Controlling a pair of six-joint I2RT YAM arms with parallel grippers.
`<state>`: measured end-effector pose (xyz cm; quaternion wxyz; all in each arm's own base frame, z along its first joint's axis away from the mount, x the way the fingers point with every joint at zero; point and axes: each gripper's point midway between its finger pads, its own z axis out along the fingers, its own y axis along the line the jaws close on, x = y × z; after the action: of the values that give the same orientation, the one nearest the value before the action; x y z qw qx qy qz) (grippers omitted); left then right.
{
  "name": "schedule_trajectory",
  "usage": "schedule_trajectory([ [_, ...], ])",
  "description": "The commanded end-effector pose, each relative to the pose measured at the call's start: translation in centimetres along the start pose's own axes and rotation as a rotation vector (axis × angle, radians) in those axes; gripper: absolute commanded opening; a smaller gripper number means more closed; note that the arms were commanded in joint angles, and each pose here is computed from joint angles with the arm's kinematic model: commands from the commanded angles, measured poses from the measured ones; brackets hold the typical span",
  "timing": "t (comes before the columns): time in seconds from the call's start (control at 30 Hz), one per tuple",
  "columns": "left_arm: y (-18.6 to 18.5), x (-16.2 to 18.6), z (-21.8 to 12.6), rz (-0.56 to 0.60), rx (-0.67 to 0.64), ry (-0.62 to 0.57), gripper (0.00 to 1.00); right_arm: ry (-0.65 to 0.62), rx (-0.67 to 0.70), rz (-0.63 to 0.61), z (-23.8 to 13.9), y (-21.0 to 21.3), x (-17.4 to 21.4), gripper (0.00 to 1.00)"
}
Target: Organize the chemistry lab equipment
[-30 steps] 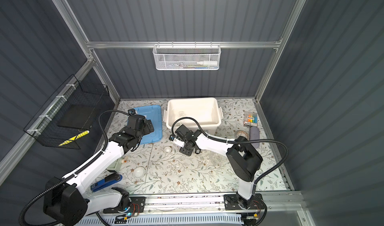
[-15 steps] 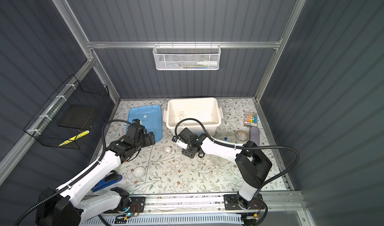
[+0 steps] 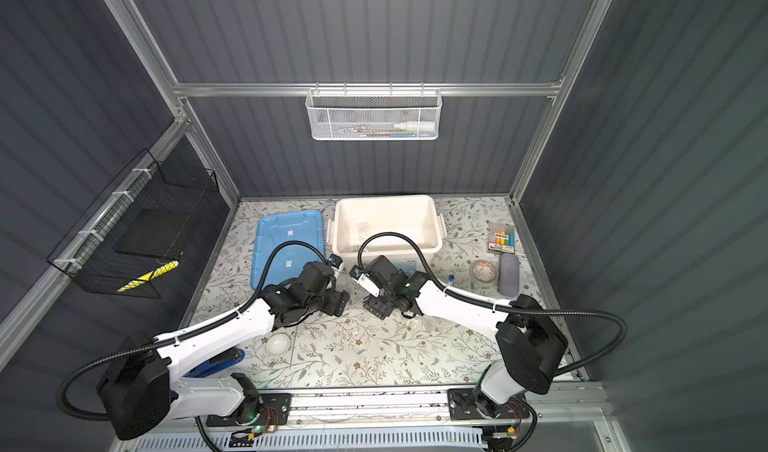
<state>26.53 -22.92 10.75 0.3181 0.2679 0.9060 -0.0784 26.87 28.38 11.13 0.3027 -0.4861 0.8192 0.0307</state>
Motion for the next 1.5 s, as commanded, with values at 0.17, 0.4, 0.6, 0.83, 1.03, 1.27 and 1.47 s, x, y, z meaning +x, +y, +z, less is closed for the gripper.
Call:
schedule_trajectory([
  [0.17, -4.2, -2.8, 2.3, 0.208, 0.16, -0.029, 0.83, -0.054, 0.017, 0.07, -1.9, -2.4, -0.3, 0.9],
  [0.4, -5.8, -2.7, 4.7, 0.231, 0.225, 0.005, 0.78, -0.086, 0.036, 0.137, -3.5, -4.6, 0.7, 0.93],
  [0.6, -6.2, -2.9, 6.1, 0.238, 0.228, 0.016, 0.76, -0.123, 0.054, 0.195, -5.0, -6.3, 1.4, 0.95],
  [0.83, -6.7, -3.2, 8.1, 0.244, 0.232, 0.045, 0.69, -0.169, 0.085, 0.257, -6.6, -8.3, 1.7, 0.96],
  [1.03, -7.3, -2.6, 9.5, 0.283, 0.225, 0.094, 0.66, -0.203, 0.097, 0.299, -7.7, -9.2, 1.8, 0.97],
  [1.27, -7.5, -1.2, 11.1, 0.285, 0.201, 0.159, 0.56, -0.202, 0.108, 0.318, -7.8, -9.6, 2.1, 0.97],
  [1.47, -7.2, 0.0, 11.4, 0.285, 0.189, 0.194, 0.37, -0.21, 0.128, 0.332, -8.0, -10.2, 2.0, 0.97],
])
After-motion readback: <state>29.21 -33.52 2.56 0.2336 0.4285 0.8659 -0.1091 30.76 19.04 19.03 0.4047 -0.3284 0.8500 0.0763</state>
